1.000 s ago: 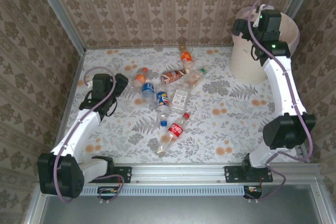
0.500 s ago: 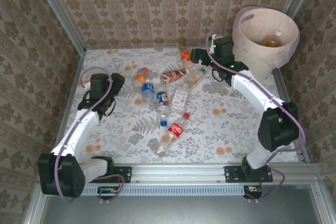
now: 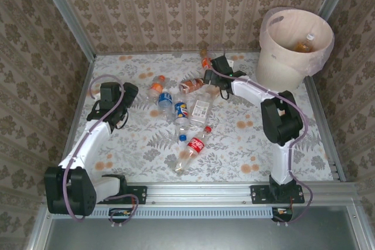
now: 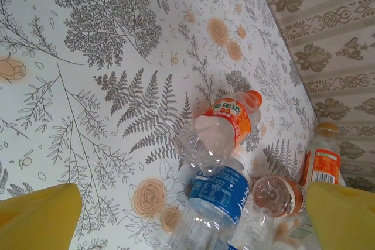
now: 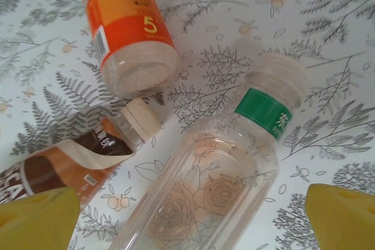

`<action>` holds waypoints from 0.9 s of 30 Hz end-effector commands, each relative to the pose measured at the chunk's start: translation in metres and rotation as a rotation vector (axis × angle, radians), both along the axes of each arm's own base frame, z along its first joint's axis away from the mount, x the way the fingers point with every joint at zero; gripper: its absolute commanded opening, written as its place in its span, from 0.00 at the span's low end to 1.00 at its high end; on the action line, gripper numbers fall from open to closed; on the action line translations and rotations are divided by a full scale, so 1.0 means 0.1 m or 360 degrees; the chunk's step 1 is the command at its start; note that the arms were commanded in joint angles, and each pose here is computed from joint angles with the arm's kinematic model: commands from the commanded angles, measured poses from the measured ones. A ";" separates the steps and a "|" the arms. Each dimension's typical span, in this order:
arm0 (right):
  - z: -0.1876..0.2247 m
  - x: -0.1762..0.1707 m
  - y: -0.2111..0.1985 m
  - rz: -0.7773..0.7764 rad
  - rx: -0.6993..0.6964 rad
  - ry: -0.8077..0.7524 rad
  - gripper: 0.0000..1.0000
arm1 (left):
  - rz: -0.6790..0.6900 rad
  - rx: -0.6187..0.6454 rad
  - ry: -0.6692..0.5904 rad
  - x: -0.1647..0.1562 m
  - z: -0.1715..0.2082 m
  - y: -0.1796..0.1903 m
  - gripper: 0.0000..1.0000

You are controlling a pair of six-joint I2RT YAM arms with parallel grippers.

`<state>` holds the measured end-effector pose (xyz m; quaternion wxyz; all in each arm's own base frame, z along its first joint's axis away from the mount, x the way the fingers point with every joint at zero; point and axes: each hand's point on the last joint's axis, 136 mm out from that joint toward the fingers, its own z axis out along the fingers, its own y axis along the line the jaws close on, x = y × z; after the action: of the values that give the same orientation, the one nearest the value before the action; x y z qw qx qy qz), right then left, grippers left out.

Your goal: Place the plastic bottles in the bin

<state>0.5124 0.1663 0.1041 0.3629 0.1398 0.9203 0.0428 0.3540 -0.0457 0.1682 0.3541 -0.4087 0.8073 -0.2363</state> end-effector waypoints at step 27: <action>-0.66 -0.03 -0.28 -0.0259 -0.0069 0.0259 0.88 | -0.0005 -0.0053 0.0086 -0.04 -0.16 0.02 1.00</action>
<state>0.5103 0.1421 0.0490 0.3041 0.1999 0.9312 -0.0199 0.3538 -0.0459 0.1647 0.3422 -0.4098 0.8095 -0.2444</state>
